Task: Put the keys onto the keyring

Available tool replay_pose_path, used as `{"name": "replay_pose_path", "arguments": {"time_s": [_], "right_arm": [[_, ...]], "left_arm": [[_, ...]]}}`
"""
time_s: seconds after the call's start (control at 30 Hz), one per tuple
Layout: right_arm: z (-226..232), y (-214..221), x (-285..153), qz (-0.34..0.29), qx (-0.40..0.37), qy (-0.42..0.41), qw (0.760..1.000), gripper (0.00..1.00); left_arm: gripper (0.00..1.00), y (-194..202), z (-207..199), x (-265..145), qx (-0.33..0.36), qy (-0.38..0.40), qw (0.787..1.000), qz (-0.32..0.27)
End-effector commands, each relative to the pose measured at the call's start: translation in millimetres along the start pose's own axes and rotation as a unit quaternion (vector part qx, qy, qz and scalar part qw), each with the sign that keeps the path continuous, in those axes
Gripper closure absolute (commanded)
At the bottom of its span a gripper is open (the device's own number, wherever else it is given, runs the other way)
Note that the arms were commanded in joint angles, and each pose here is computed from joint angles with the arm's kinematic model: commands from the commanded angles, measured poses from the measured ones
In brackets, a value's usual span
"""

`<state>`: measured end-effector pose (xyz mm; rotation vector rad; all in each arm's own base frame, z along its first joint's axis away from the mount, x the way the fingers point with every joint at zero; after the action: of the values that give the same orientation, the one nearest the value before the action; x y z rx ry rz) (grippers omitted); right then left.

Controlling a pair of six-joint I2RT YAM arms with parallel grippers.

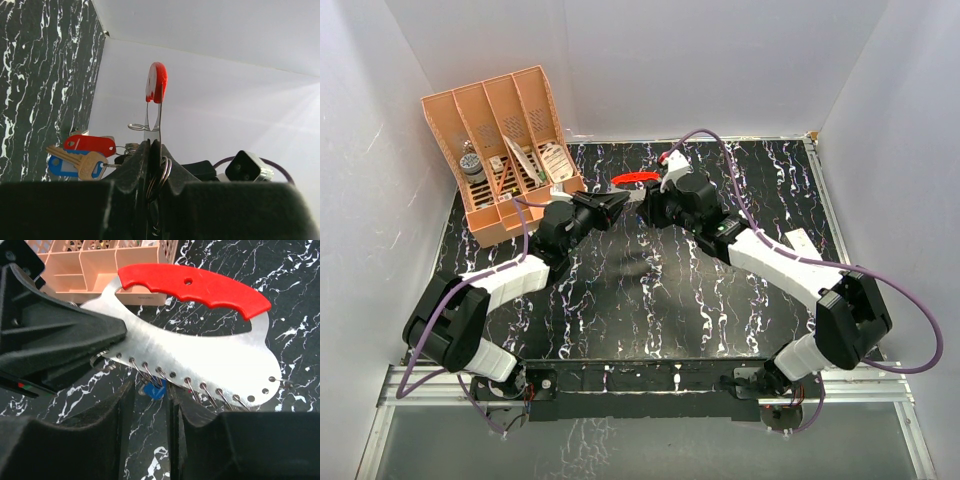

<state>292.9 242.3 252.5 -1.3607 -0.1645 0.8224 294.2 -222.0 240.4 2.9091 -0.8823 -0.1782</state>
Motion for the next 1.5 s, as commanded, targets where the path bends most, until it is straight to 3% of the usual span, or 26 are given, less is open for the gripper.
{"name": "replay_pose_path", "arguments": {"time_s": [0.0, 0.3, 0.7, 0.97, 1.17, 1.47], "right_arm": [[3.2, -19.1, -11.8, -0.085, -0.001, -0.013, 0.996, 0.68], [-2.4, -25.0, -35.8, -0.162, 0.000, 0.005, 0.987, 0.66], [-26.0, -44.1, -42.9, -0.154, 0.139, -0.056, 0.977, 0.54], [-21.6, -42.3, -37.1, -0.154, 0.189, -0.094, 0.965, 0.50], [-16.4, -44.0, -40.2, -0.161, 0.172, -0.129, 0.963, 0.51], [-10.1, -50.2, -32.1, -0.153, 0.094, -0.115, 0.977, 0.62]], "left_arm": [[1.00, 5.3, -32.1, -1.1, -0.022, 0.065, 0.997, 0.026], [1.00, 1.4, -26.9, 7.9, -0.079, 0.094, 0.992, 0.030], [1.00, -11.3, -27.7, -8.5, -0.084, 0.146, 0.985, -0.038], [1.00, -11.1, -31.6, -7.4, -0.092, 0.179, 0.979, -0.028], [1.00, -10.6, -34.2, -6.7, -0.091, 0.180, 0.979, -0.035], [1.00, -1.3, -40.4, -2.2, -0.092, 0.114, 0.986, -0.078]]}}
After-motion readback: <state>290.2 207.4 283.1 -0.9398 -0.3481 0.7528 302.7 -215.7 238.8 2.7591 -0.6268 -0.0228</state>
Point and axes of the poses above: each gripper's point midway between its finger pads, its own x axis out along the fingers, its own z axis along the line the jaws close on, y = z × x, the point moved 9 cm from there along -x, back along the fingers, and after that the axes turned 1 degree about -x, right-handed, at the moved point
